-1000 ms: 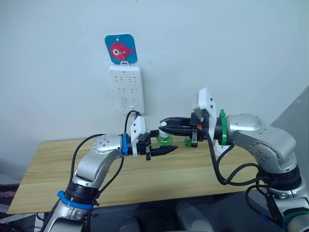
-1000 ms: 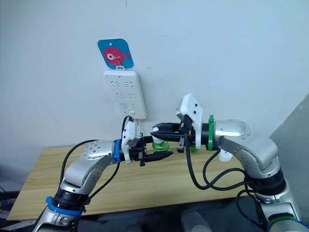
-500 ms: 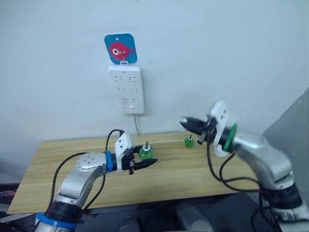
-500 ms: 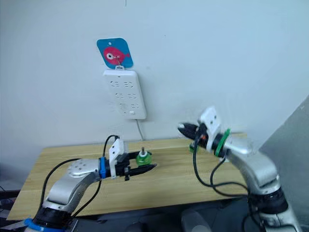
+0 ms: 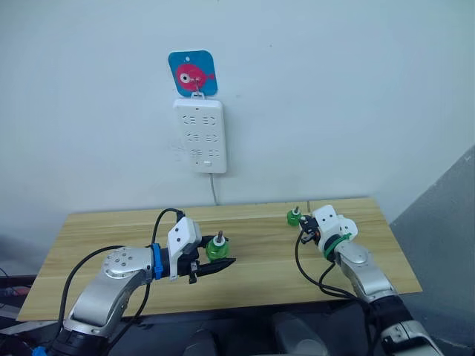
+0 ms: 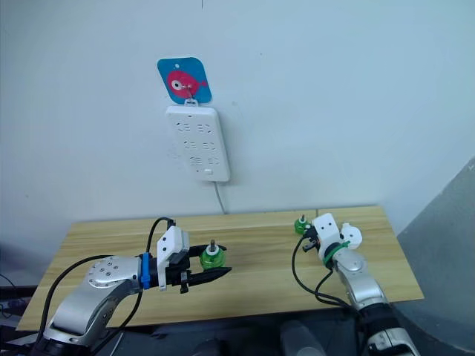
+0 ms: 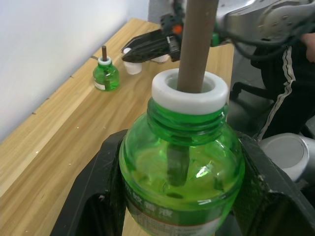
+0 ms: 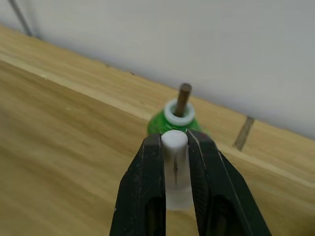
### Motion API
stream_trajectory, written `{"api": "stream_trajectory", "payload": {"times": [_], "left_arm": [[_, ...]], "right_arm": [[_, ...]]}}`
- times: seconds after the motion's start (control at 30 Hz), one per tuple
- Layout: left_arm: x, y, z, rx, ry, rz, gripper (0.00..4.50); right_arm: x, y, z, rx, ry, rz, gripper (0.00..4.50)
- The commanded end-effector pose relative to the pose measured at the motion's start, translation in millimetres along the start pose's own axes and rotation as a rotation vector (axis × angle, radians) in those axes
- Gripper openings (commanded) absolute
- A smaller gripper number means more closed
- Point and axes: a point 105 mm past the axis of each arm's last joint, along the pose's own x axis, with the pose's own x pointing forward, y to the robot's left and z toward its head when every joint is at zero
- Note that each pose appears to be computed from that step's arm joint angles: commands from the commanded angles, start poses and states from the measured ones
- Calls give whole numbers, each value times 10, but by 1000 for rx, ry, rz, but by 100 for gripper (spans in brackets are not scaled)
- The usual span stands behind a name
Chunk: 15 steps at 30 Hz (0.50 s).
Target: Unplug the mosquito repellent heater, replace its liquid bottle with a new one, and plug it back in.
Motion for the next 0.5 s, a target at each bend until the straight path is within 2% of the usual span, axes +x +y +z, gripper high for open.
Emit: {"api": "stream_trajectory", "payload": {"times": [0.03,0.13,0.37,0.5], "left_arm": [[-2,-1,161,47,-33,-4,228],[11,-9,184,49,-35,-10,228],[36,-5,216,50,-40,-16,228],[55,21,253,53,-51,-16,228]], "right_arm": [[69,-132,43,3,-35,-69,31],[97,-166,-21,28,-24,-98,31],[35,-177,-57,84,-49,-119,264],[-134,-200,100,105,-119,-94,405]]}}
